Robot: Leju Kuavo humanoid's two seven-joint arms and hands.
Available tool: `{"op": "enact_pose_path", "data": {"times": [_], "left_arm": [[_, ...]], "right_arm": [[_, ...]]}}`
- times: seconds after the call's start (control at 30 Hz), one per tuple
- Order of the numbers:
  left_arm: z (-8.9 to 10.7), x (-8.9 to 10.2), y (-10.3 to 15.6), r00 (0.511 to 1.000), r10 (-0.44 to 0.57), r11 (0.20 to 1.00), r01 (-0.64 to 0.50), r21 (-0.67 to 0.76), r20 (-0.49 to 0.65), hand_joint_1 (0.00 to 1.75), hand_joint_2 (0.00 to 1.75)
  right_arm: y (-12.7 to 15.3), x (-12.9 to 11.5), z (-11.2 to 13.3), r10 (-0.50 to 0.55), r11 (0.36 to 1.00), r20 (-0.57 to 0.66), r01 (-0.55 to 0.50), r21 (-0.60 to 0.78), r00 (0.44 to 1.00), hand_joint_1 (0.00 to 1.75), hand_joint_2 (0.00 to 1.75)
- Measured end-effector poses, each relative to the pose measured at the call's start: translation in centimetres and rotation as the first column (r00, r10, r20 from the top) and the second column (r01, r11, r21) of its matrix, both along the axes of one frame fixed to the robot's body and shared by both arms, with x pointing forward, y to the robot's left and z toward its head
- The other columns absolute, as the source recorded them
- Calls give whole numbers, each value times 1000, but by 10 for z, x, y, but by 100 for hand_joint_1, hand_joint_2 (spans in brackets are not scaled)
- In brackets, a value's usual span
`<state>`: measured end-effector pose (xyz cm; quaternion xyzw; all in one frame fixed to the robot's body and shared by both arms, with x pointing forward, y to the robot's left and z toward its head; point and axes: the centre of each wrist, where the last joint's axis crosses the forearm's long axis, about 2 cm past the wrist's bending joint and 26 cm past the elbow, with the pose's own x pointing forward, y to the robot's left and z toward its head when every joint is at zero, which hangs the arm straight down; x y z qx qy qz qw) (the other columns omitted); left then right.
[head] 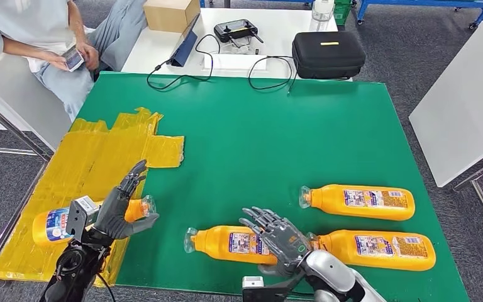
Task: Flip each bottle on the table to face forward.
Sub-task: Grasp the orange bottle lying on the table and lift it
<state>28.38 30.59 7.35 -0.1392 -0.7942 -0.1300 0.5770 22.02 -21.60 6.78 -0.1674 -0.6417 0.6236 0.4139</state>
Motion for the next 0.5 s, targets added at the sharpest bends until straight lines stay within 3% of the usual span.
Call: {"op": "enact_pose_path", "data": {"times": [0.27,0.3,0.4,0.43,0.5], "left_arm": [[3,6,-10,1000,-22,999,22,-27,8,0,175],[4,7,-10,1000,-23,999,23,-29,9,0,175],[5,9,-12,1000,-24,999,24,-37,12,0,175],[6,9,-12,1000,-24,999,24,-40,13,0,175],[6,9,-13,1000,-25,999,25,-45,15,0,175]], "right_arm": [[35,26,-12,-51,989,1,51,-138,999,5,175],[38,31,-13,-53,985,0,52,-162,999,15,175],[45,42,-16,-49,975,-13,45,-219,999,72,175],[46,45,-17,-47,971,-19,41,-235,999,84,175],[49,49,-19,-45,965,-26,37,-259,999,91,175]]}}
